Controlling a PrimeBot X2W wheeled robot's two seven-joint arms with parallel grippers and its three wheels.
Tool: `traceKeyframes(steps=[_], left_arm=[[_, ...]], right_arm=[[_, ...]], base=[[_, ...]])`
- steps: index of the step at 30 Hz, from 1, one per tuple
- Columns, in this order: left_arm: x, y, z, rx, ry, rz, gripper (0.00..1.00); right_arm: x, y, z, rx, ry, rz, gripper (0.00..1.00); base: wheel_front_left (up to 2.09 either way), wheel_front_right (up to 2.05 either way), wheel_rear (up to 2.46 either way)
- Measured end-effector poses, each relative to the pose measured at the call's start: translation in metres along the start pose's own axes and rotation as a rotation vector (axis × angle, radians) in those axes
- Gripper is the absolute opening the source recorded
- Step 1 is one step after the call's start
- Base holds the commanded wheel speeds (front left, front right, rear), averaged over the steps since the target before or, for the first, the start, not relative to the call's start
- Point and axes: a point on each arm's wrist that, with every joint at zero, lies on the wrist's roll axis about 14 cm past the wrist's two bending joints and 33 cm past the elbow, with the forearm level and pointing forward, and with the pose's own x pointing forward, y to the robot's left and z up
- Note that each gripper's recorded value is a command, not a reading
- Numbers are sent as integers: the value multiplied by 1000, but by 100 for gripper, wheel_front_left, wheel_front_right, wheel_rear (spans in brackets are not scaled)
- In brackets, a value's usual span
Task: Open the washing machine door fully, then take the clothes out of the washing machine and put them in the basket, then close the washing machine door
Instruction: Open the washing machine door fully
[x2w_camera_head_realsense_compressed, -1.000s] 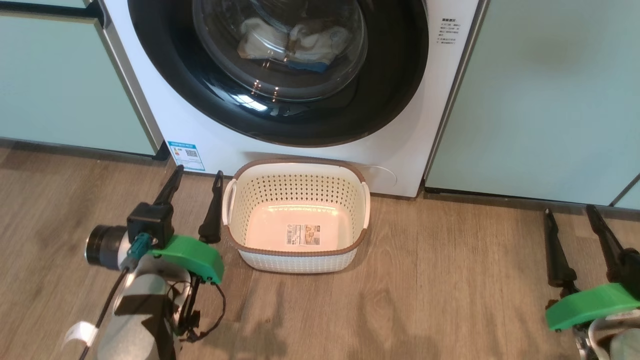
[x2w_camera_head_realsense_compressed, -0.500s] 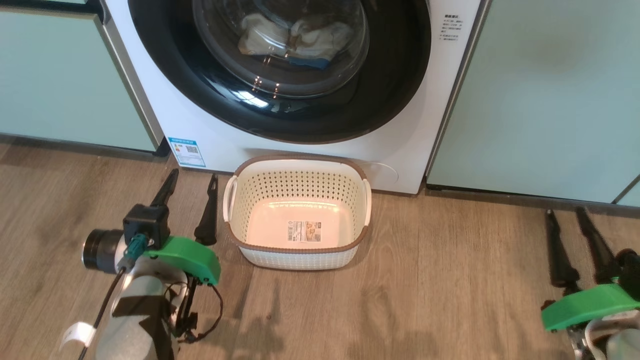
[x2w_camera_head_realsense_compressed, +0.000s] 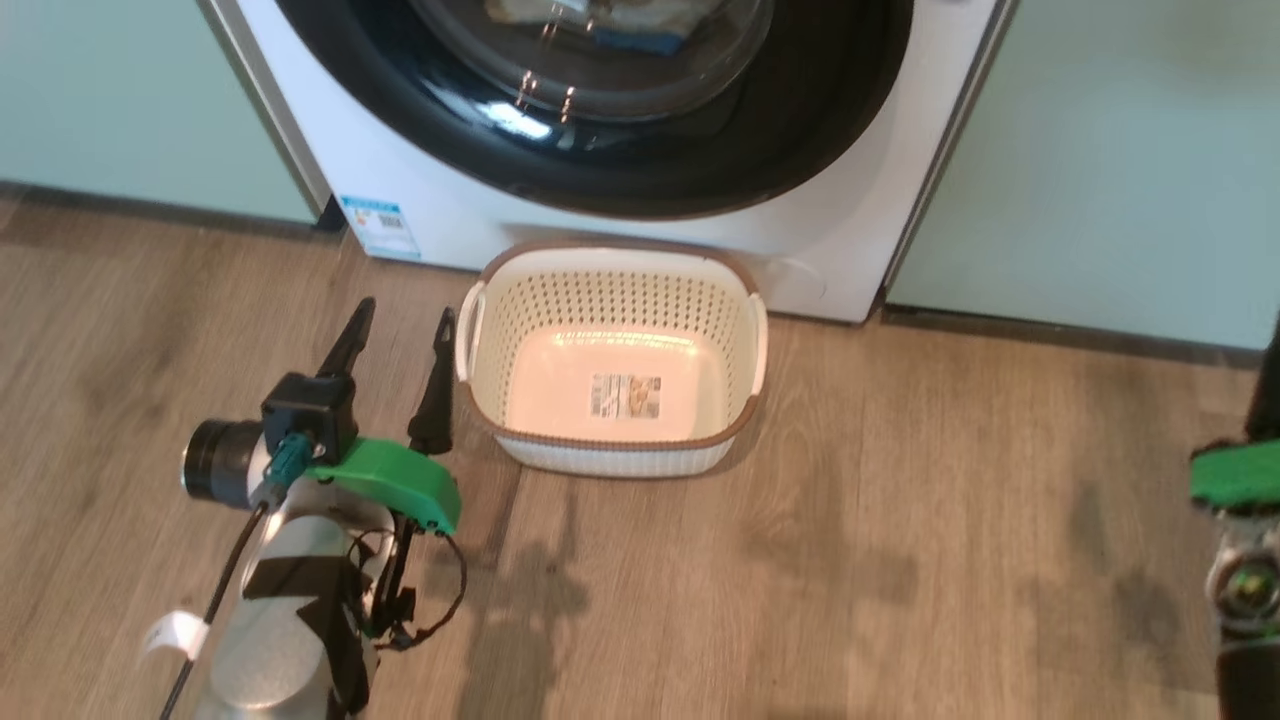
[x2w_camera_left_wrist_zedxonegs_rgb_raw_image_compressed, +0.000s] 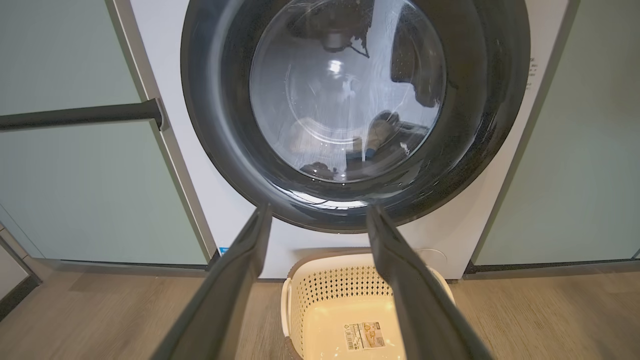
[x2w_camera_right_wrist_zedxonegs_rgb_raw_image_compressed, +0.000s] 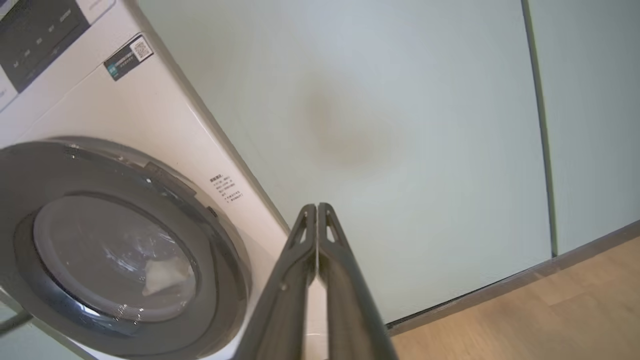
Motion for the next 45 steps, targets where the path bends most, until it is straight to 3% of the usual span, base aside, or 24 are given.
traceKeyframes(steps=[10, 16, 32, 45], left_arm=[[7, 4, -19, 9, 43, 15, 100], [12, 6, -31, 26, 69, 19, 100], [24, 14, -69, 6, 151, 57, 100], [28, 18, -81, 13, 179, 74, 100]], right_arm=[[64, -6, -8, 392, 11, -37, 0], [109, 5, -14, 575, 96, 14, 0], [185, 56, -70, 761, 376, 149, 0], [207, 103, -114, 767, 569, 245, 0]], base=[[0, 0, 0], [0, 0, 0], [0, 0, 0], [0, 0, 0]])
